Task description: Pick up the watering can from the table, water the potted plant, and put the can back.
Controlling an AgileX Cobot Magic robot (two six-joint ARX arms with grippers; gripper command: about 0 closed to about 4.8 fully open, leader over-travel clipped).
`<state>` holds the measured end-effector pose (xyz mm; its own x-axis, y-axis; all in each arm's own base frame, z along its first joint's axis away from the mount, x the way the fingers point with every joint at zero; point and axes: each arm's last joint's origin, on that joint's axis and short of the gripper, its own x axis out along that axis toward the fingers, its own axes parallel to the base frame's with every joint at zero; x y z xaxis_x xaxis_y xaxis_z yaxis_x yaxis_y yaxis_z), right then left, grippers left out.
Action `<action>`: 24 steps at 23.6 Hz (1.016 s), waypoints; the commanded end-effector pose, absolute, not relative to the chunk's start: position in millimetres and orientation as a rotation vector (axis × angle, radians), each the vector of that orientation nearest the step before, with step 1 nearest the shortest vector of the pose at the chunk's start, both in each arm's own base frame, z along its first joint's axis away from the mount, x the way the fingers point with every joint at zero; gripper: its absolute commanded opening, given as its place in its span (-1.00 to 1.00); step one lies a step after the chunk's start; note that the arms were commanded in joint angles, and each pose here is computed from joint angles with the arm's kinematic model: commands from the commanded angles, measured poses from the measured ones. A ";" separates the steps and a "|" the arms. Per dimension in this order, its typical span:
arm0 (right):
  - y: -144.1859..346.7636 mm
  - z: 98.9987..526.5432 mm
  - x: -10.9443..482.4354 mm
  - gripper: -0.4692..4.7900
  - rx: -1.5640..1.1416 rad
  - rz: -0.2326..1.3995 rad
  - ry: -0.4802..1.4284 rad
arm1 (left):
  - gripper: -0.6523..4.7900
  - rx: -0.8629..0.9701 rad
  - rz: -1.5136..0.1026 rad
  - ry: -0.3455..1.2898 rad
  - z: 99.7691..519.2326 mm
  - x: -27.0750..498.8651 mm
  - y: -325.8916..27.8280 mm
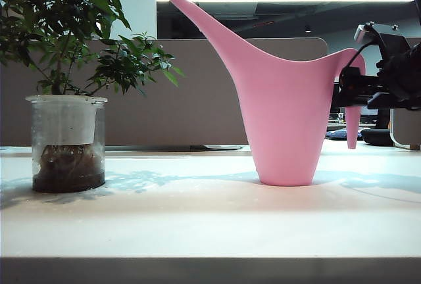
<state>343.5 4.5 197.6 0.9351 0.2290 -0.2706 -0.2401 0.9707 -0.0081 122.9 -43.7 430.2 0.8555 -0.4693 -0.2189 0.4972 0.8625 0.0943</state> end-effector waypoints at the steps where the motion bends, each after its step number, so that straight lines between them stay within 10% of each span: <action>1: 4.9 204.6 345.3 0.32 -0.049 0.245 0.219 | -0.78 0.154 -0.516 0.211 428.8 121.4 -43.4; 24: 6.8 201.9 348.6 -0.39 -0.050 0.276 0.186 | -0.78 0.157 -0.521 0.301 420.8 112.2 -40.6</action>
<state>347.8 6.6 194.8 0.9368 0.2651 -0.2284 -0.2746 0.9615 -0.0105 114.4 -41.1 418.9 0.8222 -0.4591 -0.3365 0.5069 0.8595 0.0661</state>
